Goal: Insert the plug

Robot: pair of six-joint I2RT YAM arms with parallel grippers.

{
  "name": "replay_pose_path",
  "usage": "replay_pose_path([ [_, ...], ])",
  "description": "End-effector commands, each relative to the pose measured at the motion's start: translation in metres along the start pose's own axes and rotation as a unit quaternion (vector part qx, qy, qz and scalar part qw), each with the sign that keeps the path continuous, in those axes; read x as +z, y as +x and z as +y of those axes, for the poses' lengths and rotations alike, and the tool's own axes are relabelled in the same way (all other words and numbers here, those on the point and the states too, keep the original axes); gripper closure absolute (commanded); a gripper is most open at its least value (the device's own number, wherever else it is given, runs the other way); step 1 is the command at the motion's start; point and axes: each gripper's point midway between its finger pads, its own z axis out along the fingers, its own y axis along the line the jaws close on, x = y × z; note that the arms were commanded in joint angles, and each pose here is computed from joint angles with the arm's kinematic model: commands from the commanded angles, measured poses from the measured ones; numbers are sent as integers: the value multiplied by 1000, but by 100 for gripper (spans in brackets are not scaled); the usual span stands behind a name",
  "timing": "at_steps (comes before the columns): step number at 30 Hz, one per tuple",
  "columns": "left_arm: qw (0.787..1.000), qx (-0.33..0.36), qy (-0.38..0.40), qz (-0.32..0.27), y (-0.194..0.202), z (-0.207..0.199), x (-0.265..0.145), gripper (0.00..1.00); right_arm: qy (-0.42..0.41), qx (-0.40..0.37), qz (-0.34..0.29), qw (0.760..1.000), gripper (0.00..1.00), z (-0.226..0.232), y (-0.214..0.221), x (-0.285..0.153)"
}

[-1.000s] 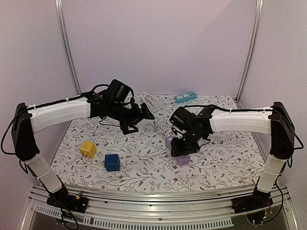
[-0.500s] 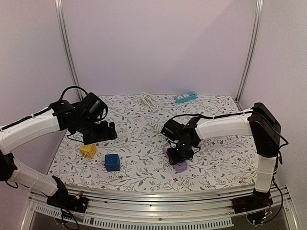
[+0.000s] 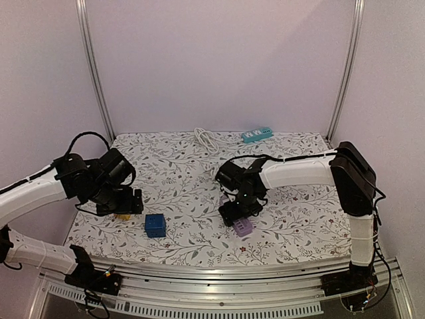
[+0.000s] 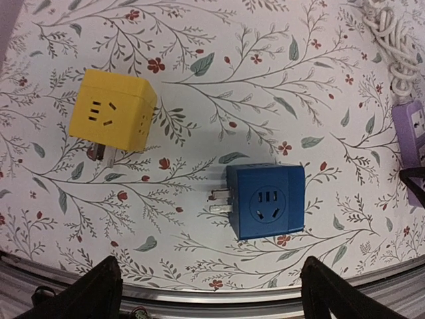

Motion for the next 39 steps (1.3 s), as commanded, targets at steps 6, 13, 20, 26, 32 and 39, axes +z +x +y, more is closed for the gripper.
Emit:
replay_pose_path([
  [6, 999, 35, 0, 26, 23, -5, 2, 7, -21, -19, -24, 999, 1, 7, -20, -38],
  [13, 998, 53, 2, 45, 31, -7, 4, 6, -34, -15, -43, 998, 1, 8, -24, -71],
  [20, 995, 90, 7, 42, 30, -7, 0, 7, -16, -23, -87, 996, 1, -4, -32, -102],
  [26, 994, 99, 11, 53, 35, -12, 12, 11, -14, -18, -111, 994, 1, -8, -39, -114],
  [32, 993, 99, 13, 70, 39, -22, 27, 20, -6, -7, -126, 992, 1, -16, -38, -123],
  [39, 991, 96, 37, 82, 43, -38, 40, 37, 10, 1, -133, 991, 1, -29, -35, -131],
])
